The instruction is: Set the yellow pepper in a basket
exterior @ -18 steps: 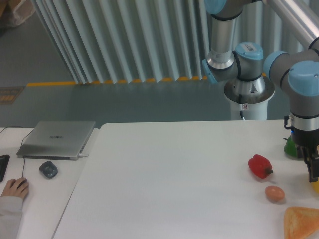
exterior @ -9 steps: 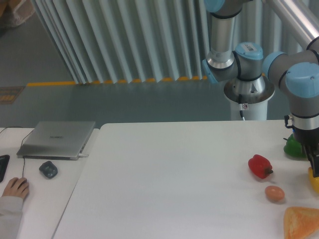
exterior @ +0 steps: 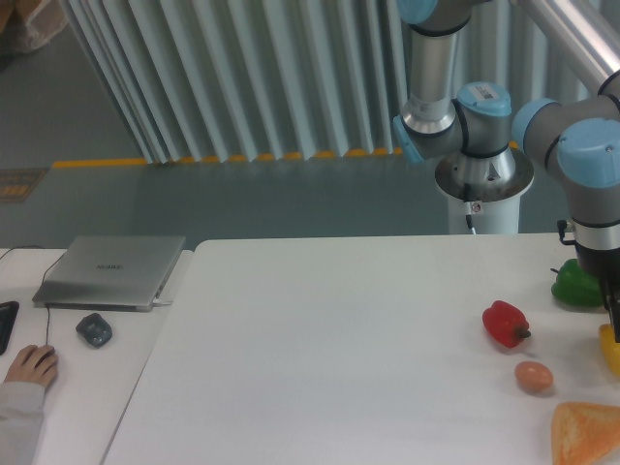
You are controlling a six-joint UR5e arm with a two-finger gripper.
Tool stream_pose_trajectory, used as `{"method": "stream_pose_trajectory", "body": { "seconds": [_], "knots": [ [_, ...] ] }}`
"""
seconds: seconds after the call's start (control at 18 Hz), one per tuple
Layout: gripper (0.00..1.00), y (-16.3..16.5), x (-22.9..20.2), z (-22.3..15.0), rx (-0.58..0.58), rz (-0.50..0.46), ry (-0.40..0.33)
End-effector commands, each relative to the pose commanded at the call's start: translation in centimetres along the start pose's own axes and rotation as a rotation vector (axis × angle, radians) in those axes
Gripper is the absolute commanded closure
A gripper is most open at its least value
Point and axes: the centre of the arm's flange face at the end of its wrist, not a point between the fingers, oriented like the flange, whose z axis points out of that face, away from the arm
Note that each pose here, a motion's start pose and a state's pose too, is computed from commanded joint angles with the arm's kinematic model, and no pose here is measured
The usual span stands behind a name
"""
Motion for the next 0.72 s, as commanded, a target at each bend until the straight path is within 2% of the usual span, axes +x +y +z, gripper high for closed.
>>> {"method": "stream_pose_trajectory", "body": {
  "seconds": [0.06,0.22,0.39,0.5,0.72],
  "knots": [
    [0.00,0.2,-0.6,0.9,-0.035,0.091,0.016],
    [0.00,-0.4,-1.0,1.0,-0.089,0.209,0.063],
    [0.00,-1.0,-1.6,1.7,-0.090,0.262,0.077],
    [0.00,-1.3,-1.6,1.9,-0.119,0.332,0.122],
    [0.00,-2.0,-1.6,3.5,-0.147,0.369,0.176]
  ]
}}
